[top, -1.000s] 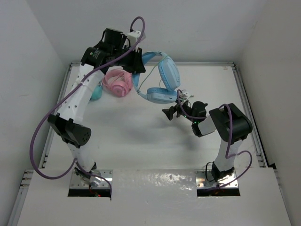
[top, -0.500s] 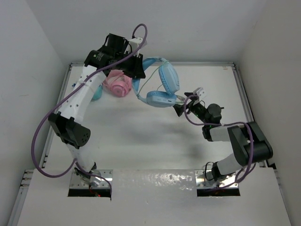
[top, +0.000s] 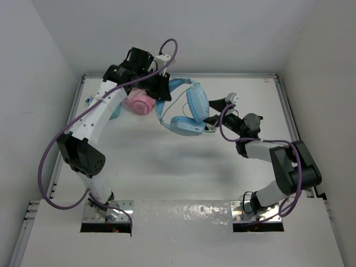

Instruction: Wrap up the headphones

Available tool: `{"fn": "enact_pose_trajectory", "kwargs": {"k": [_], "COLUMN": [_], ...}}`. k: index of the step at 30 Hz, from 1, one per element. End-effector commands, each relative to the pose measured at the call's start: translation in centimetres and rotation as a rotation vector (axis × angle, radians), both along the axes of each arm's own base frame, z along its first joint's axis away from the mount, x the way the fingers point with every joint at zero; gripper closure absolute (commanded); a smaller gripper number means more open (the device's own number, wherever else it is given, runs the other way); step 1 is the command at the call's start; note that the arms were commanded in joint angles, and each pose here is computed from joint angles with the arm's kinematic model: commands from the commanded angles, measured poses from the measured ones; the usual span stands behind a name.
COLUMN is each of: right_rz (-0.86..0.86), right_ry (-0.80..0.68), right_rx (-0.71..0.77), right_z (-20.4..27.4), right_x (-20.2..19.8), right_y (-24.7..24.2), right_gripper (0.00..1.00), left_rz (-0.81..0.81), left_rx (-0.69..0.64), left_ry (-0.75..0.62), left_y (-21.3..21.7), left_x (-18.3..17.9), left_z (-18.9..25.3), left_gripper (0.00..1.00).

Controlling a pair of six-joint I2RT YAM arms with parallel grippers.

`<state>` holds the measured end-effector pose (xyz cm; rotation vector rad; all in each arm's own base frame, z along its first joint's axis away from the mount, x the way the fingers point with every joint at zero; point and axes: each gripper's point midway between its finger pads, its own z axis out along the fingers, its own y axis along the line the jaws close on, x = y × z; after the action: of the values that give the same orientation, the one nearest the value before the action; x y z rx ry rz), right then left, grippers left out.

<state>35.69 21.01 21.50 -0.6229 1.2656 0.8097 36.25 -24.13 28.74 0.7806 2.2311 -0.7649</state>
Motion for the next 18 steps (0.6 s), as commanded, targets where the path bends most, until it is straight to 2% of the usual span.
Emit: {"fn": "enact_pose_trajectory", "kwargs": {"k": [1,2,4,6,8,9,11,14,18], "right_rz": [0.076,0.070,0.074,0.087,0.077,0.057,-0.013,-0.138,-0.250], "right_ry": [-0.383,-0.376,-0.385,-0.357,-0.352,-0.340,-0.347,-0.381,-0.408], "right_rx": [0.104,0.105,0.114,0.122,0.136,0.151,0.164,0.165,0.091], "right_z": [8.5,8.2,8.8,8.4,8.8,8.7,8.9,9.6,11.4], "right_x": [-2.2,-1.7,-1.3,-0.7,0.2,0.6,1.5,2.3,4.2], "right_y": [1.5,1.6,1.9,2.4,2.4,2.2,1.4,-0.5,-1.9], "right_gripper": [0.10,0.11,0.23,0.40,0.80,0.88,0.93,0.99,1.00], "left_rz": [-0.033,-0.035,-0.040,-0.041,-0.050,-0.051,-0.049,-0.036,-0.057], "left_rx": [-0.104,-0.104,-0.093,-0.085,-0.082,-0.073,-0.053,0.053,0.166], "left_ry": [-0.121,-0.122,-0.111,-0.099,-0.093,-0.091,-0.098,-0.139,-0.189], "left_y": [-1.0,-1.0,-1.4,-1.5,-1.6,-1.5,-1.4,-0.8,-0.8], "left_x": [-1.1,-1.2,-1.5,-1.5,-1.7,-1.7,-1.7,-1.5,-2.0], "left_z": [5.0,5.0,4.4,3.9,3.7,3.3,3.0,1.3,-0.5], "left_gripper": [1.00,1.00,1.00,1.00,1.00,1.00,1.00,1.00,1.00]}}
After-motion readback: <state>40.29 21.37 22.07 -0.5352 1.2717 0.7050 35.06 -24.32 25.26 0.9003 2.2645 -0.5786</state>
